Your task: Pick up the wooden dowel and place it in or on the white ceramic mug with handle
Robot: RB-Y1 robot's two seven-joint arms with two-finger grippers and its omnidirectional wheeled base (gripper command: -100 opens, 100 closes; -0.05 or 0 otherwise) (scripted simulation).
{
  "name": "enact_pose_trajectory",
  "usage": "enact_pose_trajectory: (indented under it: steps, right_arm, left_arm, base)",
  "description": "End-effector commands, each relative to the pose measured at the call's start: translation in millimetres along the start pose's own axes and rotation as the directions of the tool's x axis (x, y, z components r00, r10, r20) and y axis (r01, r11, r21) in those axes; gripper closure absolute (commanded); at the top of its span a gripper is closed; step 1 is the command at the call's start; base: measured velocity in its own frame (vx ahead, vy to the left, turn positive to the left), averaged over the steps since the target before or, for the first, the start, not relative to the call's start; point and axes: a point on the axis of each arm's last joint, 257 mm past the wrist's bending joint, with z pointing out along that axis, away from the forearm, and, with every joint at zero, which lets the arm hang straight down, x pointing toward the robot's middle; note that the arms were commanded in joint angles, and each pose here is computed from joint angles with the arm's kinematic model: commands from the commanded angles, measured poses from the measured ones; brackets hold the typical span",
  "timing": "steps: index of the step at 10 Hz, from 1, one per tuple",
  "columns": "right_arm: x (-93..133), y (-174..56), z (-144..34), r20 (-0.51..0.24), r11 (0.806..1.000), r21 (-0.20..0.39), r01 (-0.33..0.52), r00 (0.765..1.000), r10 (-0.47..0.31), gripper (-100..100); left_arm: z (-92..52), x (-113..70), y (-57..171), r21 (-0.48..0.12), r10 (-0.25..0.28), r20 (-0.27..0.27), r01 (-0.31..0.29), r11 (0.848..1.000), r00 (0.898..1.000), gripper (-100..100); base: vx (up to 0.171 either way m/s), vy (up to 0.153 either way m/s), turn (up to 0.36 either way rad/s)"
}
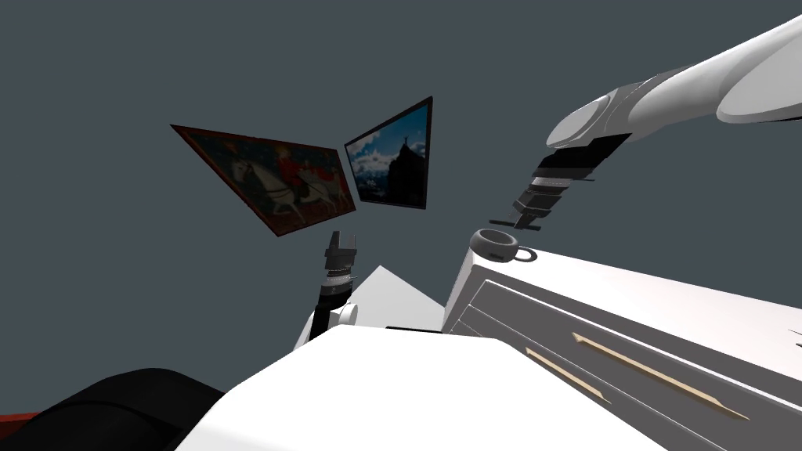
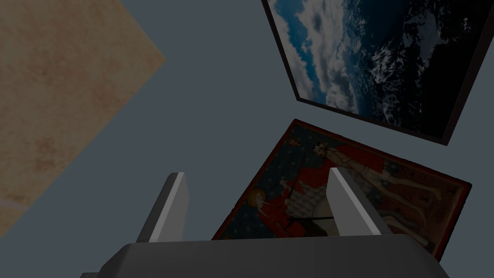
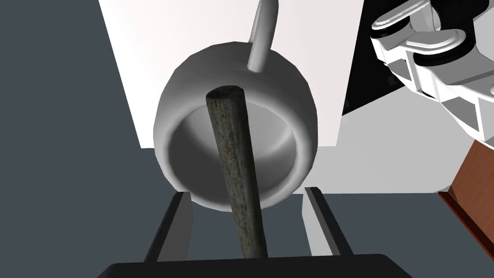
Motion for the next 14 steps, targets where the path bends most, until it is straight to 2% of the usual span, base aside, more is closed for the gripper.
enact_pose_trajectory:
  steps: [1,4,5,6,8,11,12,13,14]
  right_arm:
    - [0.0,0.0,0.0,0.000,1.000,0.000,0.000,1.000,0.000,-100]
    - [0.0,0.0,0.0,0.000,1.000,0.000,0.000,1.000,0.000,-100]
    - [0.0,0.0,0.0,0.000,1.000,0.000,0.000,1.000,0.000,0]
    - [-10.9,6.9,-16.7,0.000,1.000,0.000,0.011,1.000,-0.011,-100]
    - [-17.8,12.0,-27.8,0.000,1.000,0.000,0.017,1.000,-0.017,-100]
    - [-33.8,26.2,-55.5,-0.003,0.999,0.001,0.034,0.999,-0.034,-100]
    - [-30.8,22.3,-48.6,-0.002,1.000,0.002,0.032,1.000,-0.032,-100]
    - [-31.4,23.6,-49.5,-0.002,1.000,0.000,0.031,1.000,-0.031,0]
    - [-31.3,23.4,-49.4,-0.002,1.000,0.001,0.031,1.000,-0.031,0]
  left_arm:
    - [0.0,0.0,0.0,0.000,0.000,0.000,0.000,1.000,1.000,0]
    - [0.0,0.0,0.0,0.000,0.000,0.000,0.000,1.000,1.000,0]
    - [0.0,0.0,0.0,0.000,0.000,0.000,0.000,1.000,1.000,0]
    - [0.0,0.0,0.0,0.000,0.000,0.000,0.000,1.000,1.000,0]
    - [0.0,0.0,0.0,0.000,0.000,0.000,0.000,1.000,1.000,0]
    - [0.0,0.0,0.0,0.000,0.000,0.000,0.000,1.000,1.000,0]
    - [0.0,0.0,0.0,0.000,0.000,0.000,0.000,1.000,1.000,0]
    - [0.0,0.0,0.0,0.000,0.000,0.000,0.000,1.000,1.000,0]
    - [0.0,0.0,0.0,0.000,0.000,0.000,0.000,1.000,1.000,0]
  base:
    - [0.000,0.000,0.000]
    - [0.000,0.000,0.000]
    - [0.000,0.000,0.000]
    - [0.020,-0.028,-0.065]
    - [0.038,-0.030,-0.039]
    - [0.031,-0.031,-0.049]
    - [0.015,-0.012,-0.008]
    - [0.000,0.000,0.000]
    - [0.000,0.000,0.000]
